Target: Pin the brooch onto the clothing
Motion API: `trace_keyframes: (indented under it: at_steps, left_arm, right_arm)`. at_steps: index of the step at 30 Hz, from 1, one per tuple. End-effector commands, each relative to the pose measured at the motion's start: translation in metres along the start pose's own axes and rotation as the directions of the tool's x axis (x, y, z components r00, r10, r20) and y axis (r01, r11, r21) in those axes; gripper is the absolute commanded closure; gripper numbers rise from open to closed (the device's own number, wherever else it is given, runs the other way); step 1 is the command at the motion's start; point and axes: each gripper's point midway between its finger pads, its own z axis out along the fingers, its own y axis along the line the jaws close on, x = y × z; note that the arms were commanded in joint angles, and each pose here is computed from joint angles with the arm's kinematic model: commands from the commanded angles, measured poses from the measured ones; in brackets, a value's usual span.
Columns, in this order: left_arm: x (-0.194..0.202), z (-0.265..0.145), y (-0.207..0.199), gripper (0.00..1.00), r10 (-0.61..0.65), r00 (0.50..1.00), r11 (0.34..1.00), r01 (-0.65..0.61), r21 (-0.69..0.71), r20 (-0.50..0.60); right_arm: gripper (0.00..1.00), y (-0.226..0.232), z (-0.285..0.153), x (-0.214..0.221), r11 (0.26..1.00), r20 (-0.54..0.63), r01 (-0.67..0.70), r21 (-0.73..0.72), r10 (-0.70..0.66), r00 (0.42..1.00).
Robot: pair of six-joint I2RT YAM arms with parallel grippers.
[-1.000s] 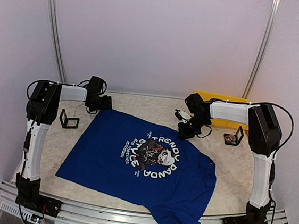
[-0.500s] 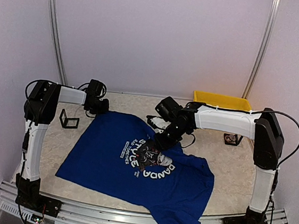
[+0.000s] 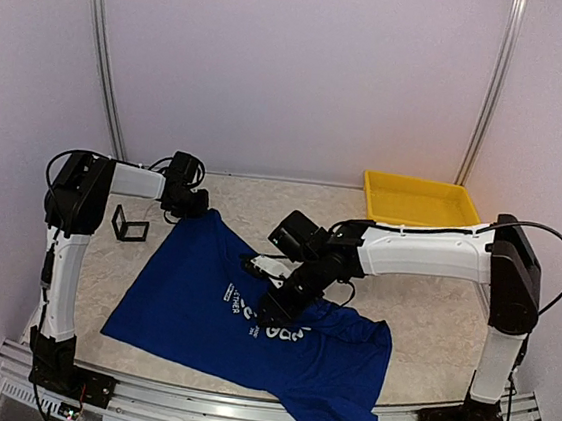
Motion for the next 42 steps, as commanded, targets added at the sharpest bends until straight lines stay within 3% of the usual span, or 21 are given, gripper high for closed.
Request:
trace_keyframes:
  at_steps: [1,3,6,11,17,24,26,30,33,38,40,42]
  left_arm:
    - [0.0,-0.012,-0.006,1.0,0.03,1.0,1.0,-0.03,-0.004,-0.003]
    - [0.0,-0.013,-0.008,1.0,0.034,0.999,0.999,-0.034,-0.003,-0.002]
    - [0.001,-0.012,-0.007,1.0,0.036,0.999,0.999,-0.036,-0.007,-0.003]
    - [0.0,-0.013,-0.007,1.0,0.039,0.999,0.999,-0.039,-0.007,-0.002]
    - [0.001,-0.013,-0.008,1.0,0.039,0.999,0.999,-0.039,-0.005,-0.004]
    - [0.0,-0.016,-0.009,1.0,0.048,0.999,0.999,-0.048,-0.011,-0.001]
    - [0.001,-0.016,-0.009,1.0,0.051,0.999,0.999,-0.051,-0.014,-0.001]
    - [0.004,-0.017,-0.006,1.0,0.05,0.999,0.998,-0.05,-0.023,-0.006]
    - [0.006,-0.018,-0.002,1.0,0.045,0.999,0.999,-0.045,-0.031,-0.01]
    - [0.003,-0.02,-0.004,1.0,0.043,0.999,0.999,-0.043,-0.024,-0.001]
    - [0.003,-0.019,-0.003,1.0,0.044,0.999,0.999,-0.044,-0.025,-0.002]
    - [0.004,-0.018,-0.001,1.0,0.043,0.999,0.999,-0.043,-0.029,-0.004]
  right_arm:
    - [0.49,0.028,-0.061,-0.04,0.988,0.202,0.148,-0.037,-0.137,0.97]
    - [0.49,0.021,-0.077,-0.045,0.99,0.261,0.141,0.018,-0.141,0.955]
    - [0.48,-0.021,-0.086,-0.042,0.989,0.292,-0.008,0.147,-0.036,0.956]
    - [0.46,-0.077,-0.082,-0.011,0.942,0.218,-0.195,0.272,0.137,0.966]
    - [0.44,-0.082,-0.072,-0.03,0.958,0.241,-0.109,0.264,0.044,0.969]
    - [0.46,-0.1,-0.04,-0.03,0.962,0.186,-0.069,0.263,0.019,0.982]
    - [0.53,-0.104,-0.034,-0.034,0.964,0.184,-0.073,0.257,0.025,0.983]
    - [0.78,-0.111,-0.04,-0.051,0.954,0.235,-0.088,0.287,0.018,0.972]
    - [0.84,-0.119,-0.047,-0.056,0.942,0.256,-0.099,0.32,0.015,0.966]
    - [0.78,-0.124,-0.051,-0.061,0.94,0.253,-0.071,0.333,-0.017,0.967]
    - [0.85,-0.123,-0.05,-0.063,0.943,0.242,-0.051,0.329,-0.032,0.97]
    - [1.0,-0.123,-0.051,-0.065,0.943,0.235,-0.039,0.332,-0.043,0.971]
